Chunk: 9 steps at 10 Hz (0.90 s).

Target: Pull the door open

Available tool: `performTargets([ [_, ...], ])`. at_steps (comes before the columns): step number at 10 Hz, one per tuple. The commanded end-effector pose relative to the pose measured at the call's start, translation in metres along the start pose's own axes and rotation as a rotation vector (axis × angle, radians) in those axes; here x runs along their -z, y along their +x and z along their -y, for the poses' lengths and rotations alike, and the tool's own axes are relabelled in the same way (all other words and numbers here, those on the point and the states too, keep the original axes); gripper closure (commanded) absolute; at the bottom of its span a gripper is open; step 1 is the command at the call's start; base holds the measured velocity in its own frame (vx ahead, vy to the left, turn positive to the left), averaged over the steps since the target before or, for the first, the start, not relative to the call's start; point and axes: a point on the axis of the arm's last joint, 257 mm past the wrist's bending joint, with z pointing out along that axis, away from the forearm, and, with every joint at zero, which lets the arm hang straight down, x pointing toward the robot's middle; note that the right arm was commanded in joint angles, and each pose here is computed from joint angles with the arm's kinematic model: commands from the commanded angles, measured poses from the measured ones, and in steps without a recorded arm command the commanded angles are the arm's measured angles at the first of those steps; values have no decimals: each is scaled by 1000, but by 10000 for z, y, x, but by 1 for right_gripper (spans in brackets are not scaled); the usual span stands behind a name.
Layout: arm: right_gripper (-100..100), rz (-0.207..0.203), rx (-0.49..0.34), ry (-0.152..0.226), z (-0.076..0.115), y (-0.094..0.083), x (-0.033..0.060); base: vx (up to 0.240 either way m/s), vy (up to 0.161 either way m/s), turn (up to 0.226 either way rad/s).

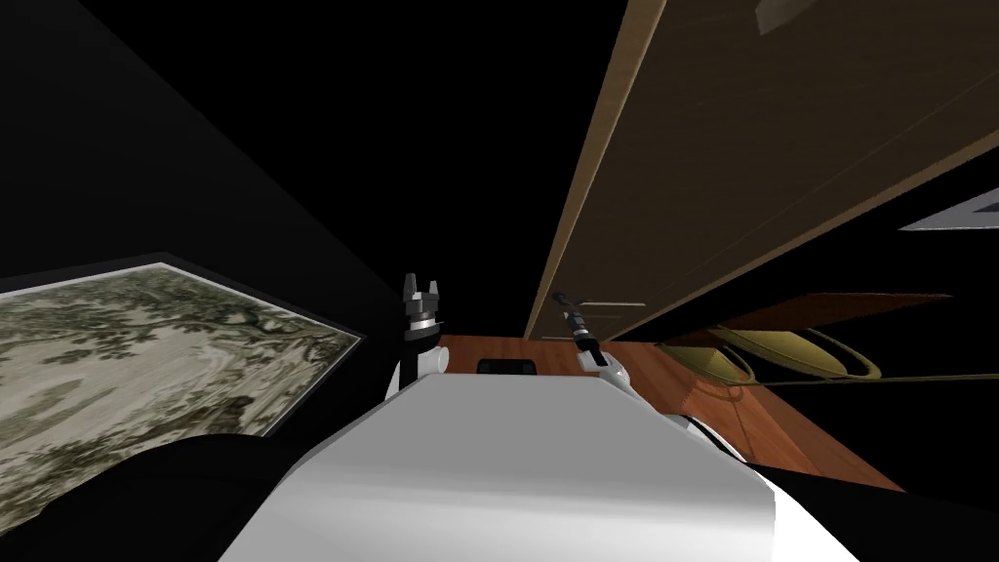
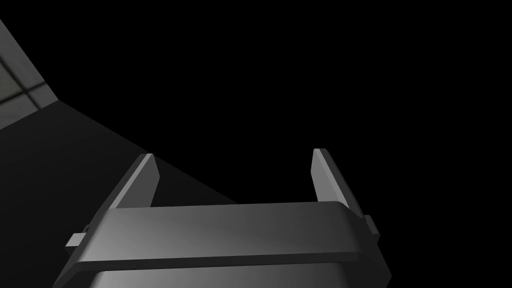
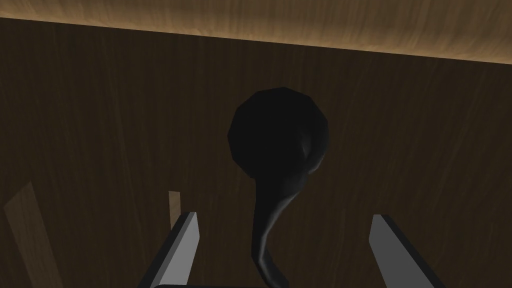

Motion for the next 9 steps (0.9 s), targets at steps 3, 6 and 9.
performTargets([
  [3, -100, 63, 2, -1, 13, -520, 242, 203, 9, 178],
  [6, 100, 55, 2, 1, 1, -448, 197, 15, -2, -2],
  [9, 100, 55, 2, 1, 1, -448, 197, -16, -1, 3],
])
